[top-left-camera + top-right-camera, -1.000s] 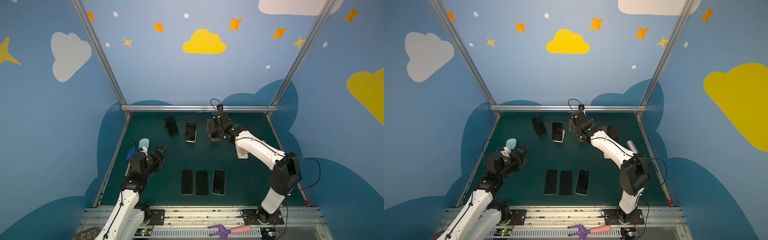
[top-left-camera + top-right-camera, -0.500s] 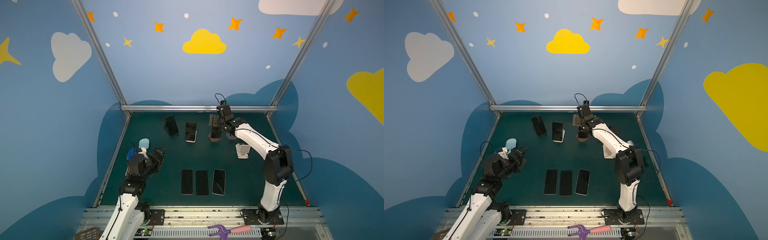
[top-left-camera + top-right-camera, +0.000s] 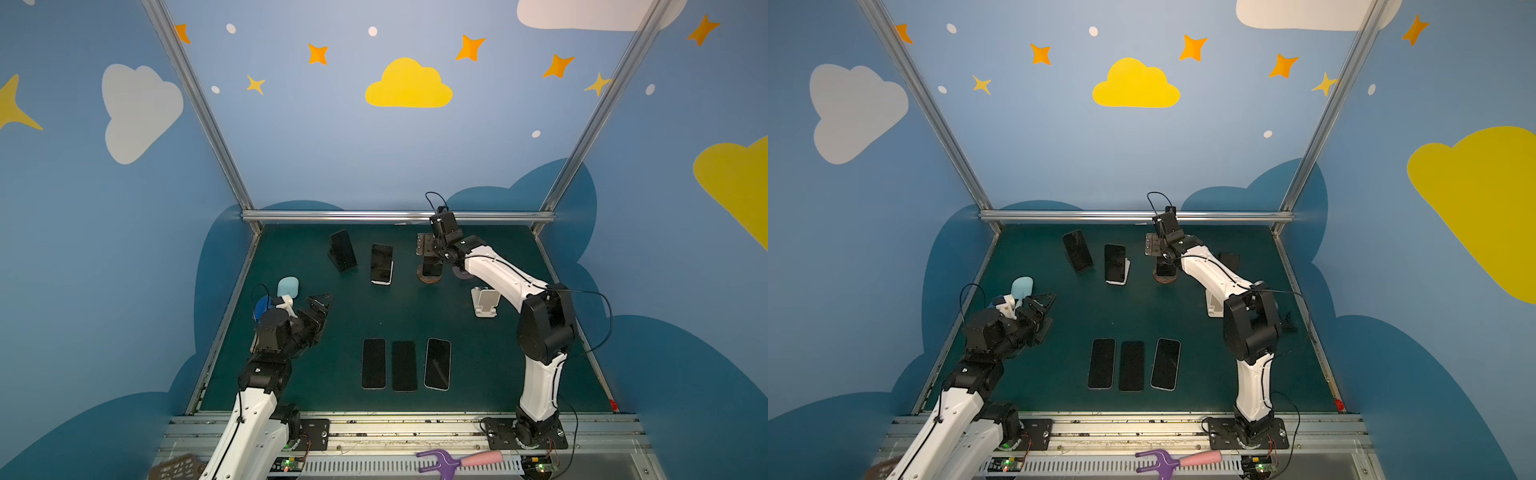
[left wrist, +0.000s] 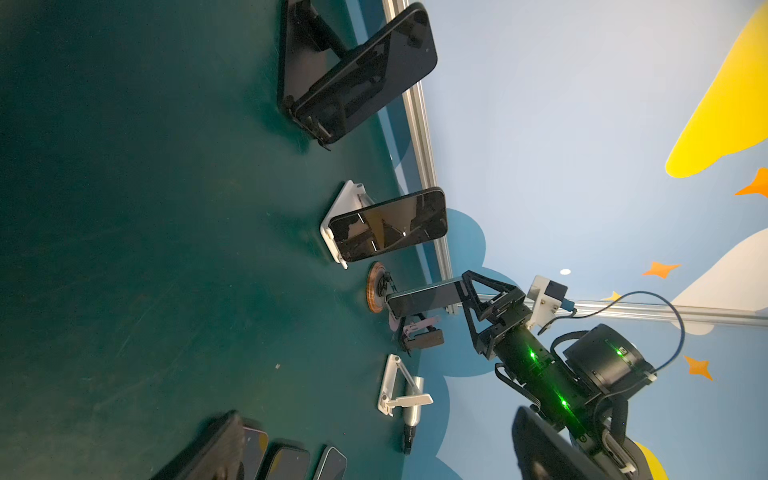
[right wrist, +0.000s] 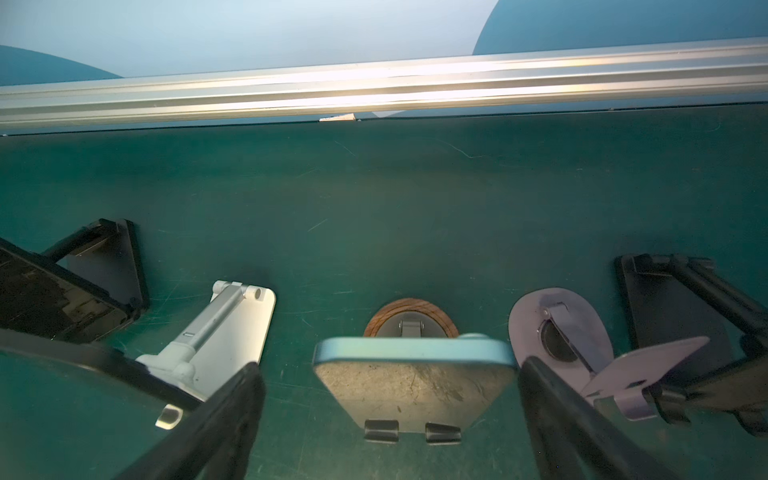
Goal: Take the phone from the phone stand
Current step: 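Lower the open right gripper around the phone on the wooden stand, then close the right gripper on the phone and lift it off the wooden stand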
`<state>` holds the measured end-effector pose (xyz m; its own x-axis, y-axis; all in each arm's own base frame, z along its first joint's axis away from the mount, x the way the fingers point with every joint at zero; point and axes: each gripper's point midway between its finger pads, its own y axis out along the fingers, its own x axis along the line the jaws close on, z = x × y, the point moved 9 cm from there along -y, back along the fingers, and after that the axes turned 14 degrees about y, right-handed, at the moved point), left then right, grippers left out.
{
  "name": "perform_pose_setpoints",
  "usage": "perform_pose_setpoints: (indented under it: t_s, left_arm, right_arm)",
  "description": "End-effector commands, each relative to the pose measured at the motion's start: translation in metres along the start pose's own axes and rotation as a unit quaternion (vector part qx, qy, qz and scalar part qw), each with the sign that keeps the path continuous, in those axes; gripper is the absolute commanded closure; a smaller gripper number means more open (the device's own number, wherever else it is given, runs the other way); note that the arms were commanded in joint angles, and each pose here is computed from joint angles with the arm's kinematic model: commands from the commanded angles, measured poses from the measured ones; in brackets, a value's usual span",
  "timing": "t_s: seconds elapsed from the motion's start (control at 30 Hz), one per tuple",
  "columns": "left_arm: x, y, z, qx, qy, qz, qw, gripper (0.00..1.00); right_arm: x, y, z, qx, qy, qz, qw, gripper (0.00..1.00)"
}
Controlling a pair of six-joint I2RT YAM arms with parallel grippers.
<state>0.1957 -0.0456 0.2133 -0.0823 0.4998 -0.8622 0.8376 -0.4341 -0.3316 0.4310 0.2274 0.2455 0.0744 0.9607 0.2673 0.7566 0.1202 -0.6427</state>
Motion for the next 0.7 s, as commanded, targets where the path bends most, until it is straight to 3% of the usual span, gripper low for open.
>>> perform_pose_setpoints:
  t_s: [0.0,0.67]
  left_arm:
    - [0.002,-0.002,0.001,-0.007,0.007,0.003,1.0,0.0]
    - [0.007,0.003,0.001,-0.009,0.002,0.001,1.0,0.0]
  right_arm:
    - [-0.001,0.005,-0.002,-0.006,0.009,0.011,1.0,0.05]
    - [-0.012,0.027,0.008,-0.017,0.02,0.025,0.999,0.05]
